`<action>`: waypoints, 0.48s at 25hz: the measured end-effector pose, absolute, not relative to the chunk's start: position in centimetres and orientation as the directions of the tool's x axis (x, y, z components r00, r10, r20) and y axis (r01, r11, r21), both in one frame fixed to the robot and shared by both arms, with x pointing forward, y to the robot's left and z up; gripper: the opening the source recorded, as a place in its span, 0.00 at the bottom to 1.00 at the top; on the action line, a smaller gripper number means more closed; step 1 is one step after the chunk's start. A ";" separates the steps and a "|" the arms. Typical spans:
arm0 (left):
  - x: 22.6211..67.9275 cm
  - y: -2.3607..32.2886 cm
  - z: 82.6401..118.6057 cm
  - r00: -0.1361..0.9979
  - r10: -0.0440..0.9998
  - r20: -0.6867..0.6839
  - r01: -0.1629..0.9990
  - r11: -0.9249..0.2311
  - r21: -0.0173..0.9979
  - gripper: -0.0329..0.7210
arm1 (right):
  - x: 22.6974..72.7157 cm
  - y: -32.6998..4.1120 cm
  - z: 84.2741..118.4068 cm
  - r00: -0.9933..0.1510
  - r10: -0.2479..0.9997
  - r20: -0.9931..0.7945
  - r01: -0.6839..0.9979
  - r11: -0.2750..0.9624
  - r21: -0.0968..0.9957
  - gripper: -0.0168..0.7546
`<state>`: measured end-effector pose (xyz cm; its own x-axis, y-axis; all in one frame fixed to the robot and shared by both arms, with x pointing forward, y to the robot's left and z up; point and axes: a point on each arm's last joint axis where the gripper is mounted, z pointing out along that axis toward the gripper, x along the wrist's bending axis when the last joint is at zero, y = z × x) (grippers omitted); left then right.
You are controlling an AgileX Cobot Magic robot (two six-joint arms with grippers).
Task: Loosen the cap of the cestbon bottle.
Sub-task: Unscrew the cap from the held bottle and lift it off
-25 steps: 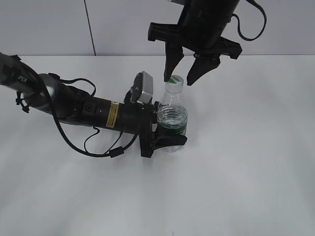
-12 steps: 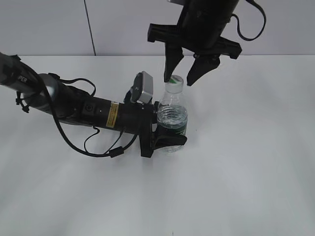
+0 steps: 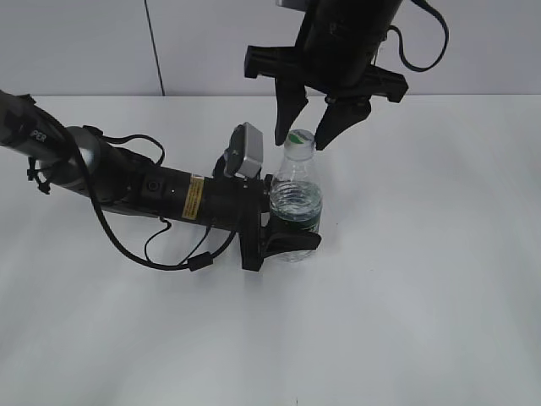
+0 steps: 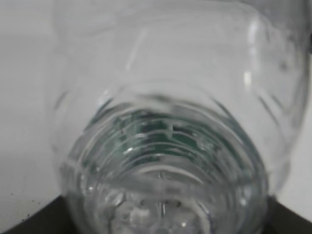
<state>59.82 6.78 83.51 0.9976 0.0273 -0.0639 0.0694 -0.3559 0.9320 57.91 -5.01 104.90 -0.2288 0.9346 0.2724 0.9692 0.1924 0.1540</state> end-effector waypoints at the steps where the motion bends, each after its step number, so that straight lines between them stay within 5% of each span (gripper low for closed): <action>1: 59.8 6.8 83.5 0.998 0.027 -0.064 0.069 -0.356 0.932 0.59 | 57.9 -5.0 104.9 -0.230 0.935 0.268 0.969 0.193 0.156 0.51; 12: 59.8 6.8 83.5 0.998 0.027 -0.064 0.069 -0.356 0.932 0.59 | 58.3 -5.1 104.9 -0.238 0.937 0.255 0.961 0.190 0.200 0.51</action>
